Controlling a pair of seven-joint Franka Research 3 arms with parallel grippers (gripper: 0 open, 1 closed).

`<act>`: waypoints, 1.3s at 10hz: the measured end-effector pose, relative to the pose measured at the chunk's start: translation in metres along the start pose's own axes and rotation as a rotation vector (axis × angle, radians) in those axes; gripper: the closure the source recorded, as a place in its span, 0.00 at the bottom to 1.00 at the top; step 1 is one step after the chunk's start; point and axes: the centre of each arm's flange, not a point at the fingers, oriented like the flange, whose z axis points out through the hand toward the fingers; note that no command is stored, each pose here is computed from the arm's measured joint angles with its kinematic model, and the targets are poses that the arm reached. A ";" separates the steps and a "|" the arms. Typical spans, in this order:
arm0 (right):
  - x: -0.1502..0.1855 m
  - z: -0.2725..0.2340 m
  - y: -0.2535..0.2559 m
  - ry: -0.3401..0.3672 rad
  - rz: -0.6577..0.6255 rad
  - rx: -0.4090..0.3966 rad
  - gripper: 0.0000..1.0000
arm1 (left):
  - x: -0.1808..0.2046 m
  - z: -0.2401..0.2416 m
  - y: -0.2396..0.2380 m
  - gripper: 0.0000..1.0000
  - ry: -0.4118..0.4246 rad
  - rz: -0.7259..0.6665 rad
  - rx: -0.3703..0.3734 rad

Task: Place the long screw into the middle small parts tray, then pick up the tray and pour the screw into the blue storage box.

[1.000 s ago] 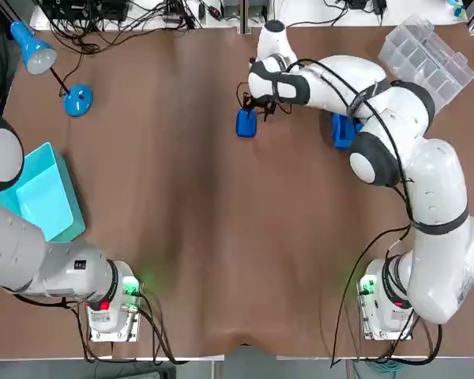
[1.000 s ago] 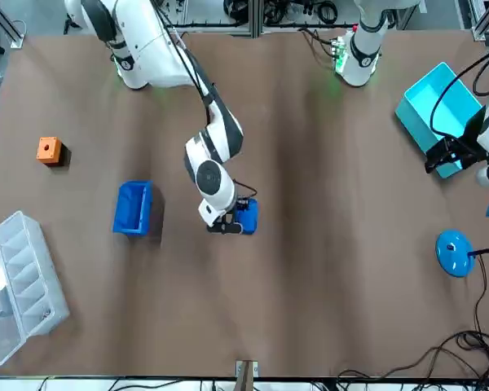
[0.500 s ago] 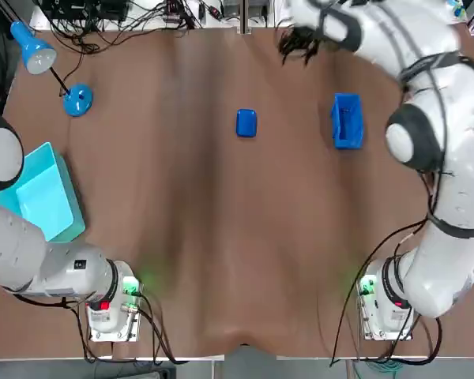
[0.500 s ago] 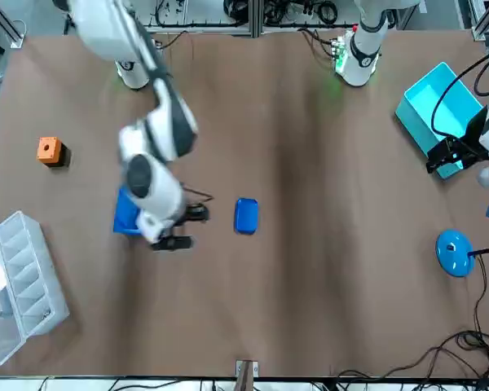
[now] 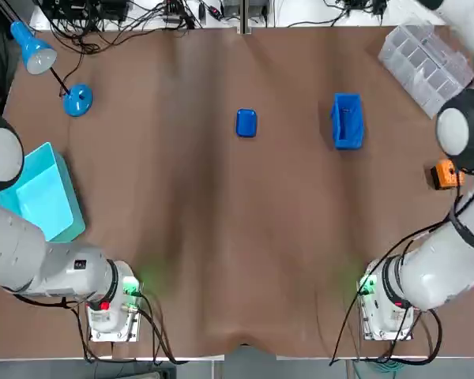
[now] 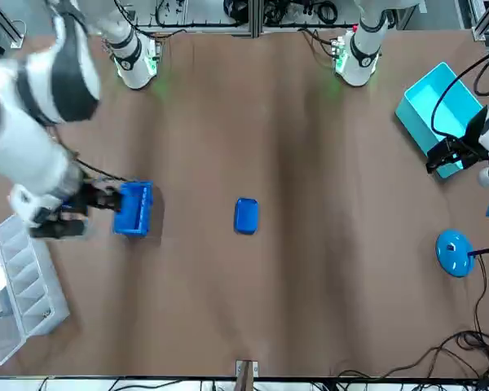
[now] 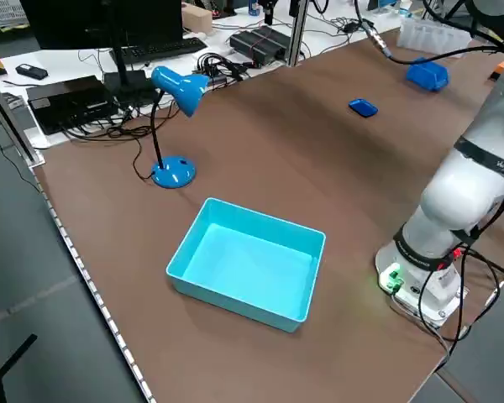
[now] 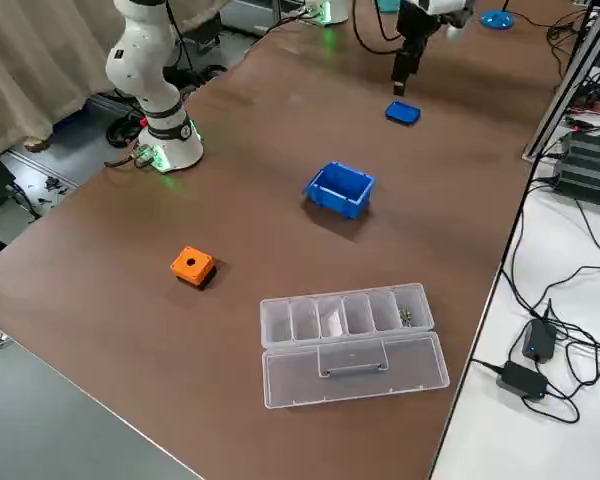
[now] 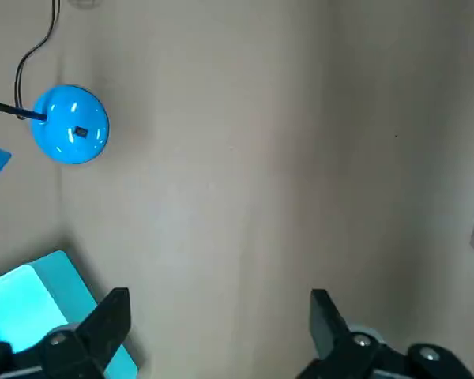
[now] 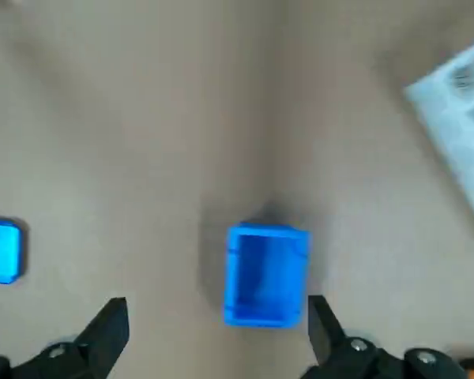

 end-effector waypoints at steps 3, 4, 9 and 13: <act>-0.032 -0.068 0.109 0.063 -0.016 0.005 0.00 | 0.000 0.000 0.001 0.00 0.000 0.001 0.000; -0.045 -0.085 0.128 0.068 -0.001 0.010 0.00 | 0.000 0.000 0.001 0.00 0.000 0.001 0.000; -0.066 -0.090 0.144 0.048 0.017 0.018 0.00 | 0.000 0.000 0.000 0.00 0.000 0.000 0.000; -0.067 -0.089 0.148 0.044 0.028 0.018 0.00 | 0.000 0.001 0.000 0.00 -0.001 -0.001 -0.004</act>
